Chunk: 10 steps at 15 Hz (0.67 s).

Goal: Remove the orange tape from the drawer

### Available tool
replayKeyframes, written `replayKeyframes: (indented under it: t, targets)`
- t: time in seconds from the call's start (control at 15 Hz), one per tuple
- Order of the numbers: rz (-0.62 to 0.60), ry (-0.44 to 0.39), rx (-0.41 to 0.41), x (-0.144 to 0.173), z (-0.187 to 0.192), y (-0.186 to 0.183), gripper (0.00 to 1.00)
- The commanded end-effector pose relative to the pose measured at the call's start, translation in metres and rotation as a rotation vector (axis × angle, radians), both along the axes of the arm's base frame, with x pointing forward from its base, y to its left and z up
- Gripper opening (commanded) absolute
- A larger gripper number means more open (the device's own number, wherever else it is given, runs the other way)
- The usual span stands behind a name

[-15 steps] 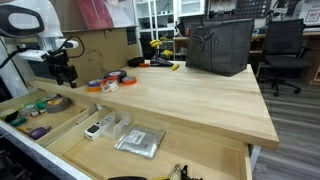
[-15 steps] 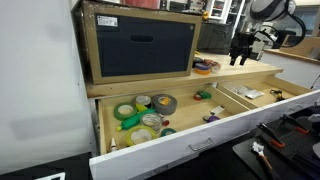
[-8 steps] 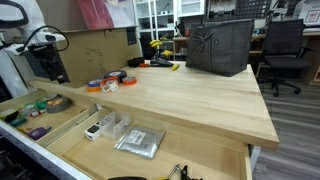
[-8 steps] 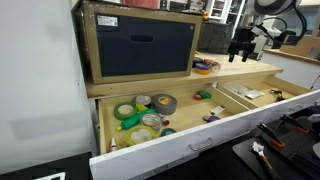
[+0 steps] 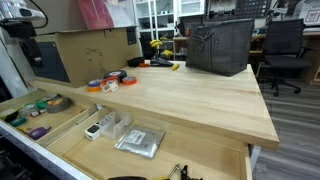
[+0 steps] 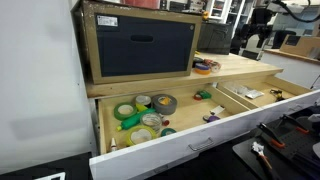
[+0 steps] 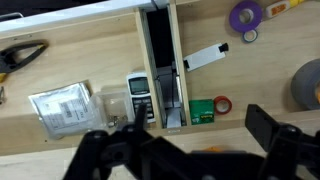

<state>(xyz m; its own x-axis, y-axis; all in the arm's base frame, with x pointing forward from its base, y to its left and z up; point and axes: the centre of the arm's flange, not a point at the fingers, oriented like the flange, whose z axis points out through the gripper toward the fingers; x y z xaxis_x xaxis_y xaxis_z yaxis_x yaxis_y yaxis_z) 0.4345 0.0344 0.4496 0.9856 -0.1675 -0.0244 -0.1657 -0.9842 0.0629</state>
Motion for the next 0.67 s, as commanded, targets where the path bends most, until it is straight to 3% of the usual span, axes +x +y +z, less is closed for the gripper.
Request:
replayKeyframes:
  t: [0.0,0.27,0.6]
  targets:
    - [0.004,0.004,0.003,-0.007,0.050,0.003,1.00]
    - [0.016,-0.022,-0.002,-0.008,0.080,0.004,1.00]
    - [0.031,-0.062,0.004,-0.003,0.086,0.008,1.00]
